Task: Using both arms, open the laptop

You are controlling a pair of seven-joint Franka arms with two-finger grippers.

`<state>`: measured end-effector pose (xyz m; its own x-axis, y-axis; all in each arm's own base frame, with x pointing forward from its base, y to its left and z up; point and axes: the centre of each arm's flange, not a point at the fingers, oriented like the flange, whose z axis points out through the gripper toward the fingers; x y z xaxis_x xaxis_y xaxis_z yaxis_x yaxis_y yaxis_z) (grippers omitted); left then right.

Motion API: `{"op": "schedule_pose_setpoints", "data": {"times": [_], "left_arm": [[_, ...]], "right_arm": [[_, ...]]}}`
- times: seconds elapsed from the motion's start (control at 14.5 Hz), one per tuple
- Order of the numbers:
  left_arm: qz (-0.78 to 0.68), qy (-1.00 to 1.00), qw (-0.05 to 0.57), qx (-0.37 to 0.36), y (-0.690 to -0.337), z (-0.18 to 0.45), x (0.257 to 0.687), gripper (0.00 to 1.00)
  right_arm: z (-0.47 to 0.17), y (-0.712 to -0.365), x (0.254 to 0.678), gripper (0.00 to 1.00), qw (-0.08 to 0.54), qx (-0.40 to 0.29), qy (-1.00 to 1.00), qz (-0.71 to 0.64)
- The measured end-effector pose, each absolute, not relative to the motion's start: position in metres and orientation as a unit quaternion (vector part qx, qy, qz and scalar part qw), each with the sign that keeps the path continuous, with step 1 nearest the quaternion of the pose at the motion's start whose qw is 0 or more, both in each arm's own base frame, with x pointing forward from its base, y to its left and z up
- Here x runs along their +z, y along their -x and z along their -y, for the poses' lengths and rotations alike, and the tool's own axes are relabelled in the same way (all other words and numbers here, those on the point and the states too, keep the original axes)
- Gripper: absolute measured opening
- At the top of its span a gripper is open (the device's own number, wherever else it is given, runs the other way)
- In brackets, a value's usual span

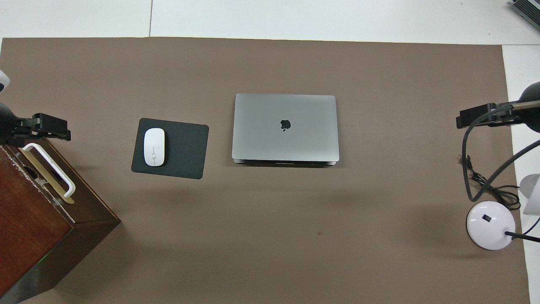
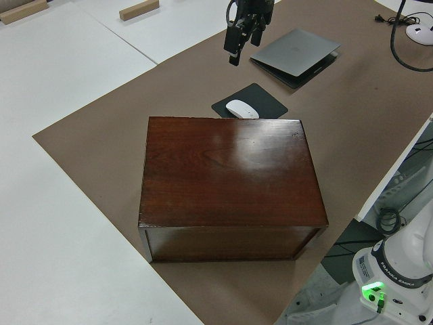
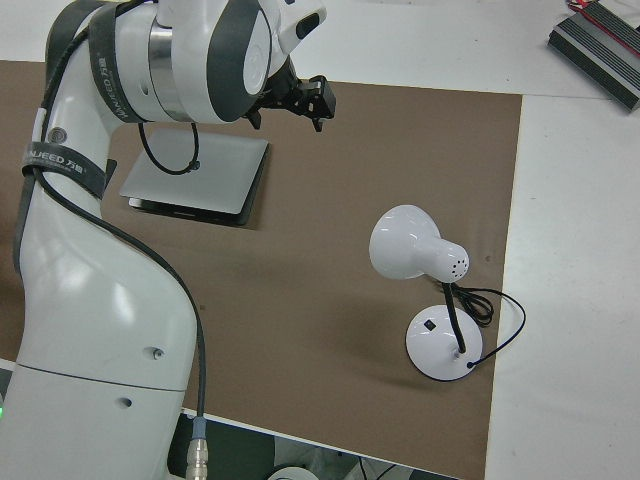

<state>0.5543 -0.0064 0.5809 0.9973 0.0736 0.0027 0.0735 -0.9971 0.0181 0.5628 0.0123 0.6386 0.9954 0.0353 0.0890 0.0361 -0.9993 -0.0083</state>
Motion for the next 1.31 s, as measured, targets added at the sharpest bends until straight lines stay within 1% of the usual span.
{"op": "schedule_pose_setpoints", "data": {"times": [0.62, 1.17, 1.24, 1.31], "left_arm": [[-0.014, -1.000, 0.009, 0.002, -0.554, 0.006, 0.581, 1.00], [-0.024, -1.000, 0.009, 0.007, -0.555, -0.007, 0.584, 1.00], [-0.024, -1.000, 0.009, 0.007, -0.555, -0.007, 0.584, 1.00], [-0.024, -1.000, 0.009, 0.007, -0.555, -0.007, 0.584, 0.92]], "right_arm": [[-0.012, -0.563, 0.639, 1.00, 0.005, -0.045, 0.999, 0.018], [-0.012, -0.563, 0.639, 1.00, 0.005, -0.045, 0.999, 0.018], [-0.012, -0.563, 0.639, 1.00, 0.005, -0.045, 0.999, 0.018], [-0.012, -0.563, 0.639, 1.00, 0.005, -0.045, 0.999, 0.018]]}}
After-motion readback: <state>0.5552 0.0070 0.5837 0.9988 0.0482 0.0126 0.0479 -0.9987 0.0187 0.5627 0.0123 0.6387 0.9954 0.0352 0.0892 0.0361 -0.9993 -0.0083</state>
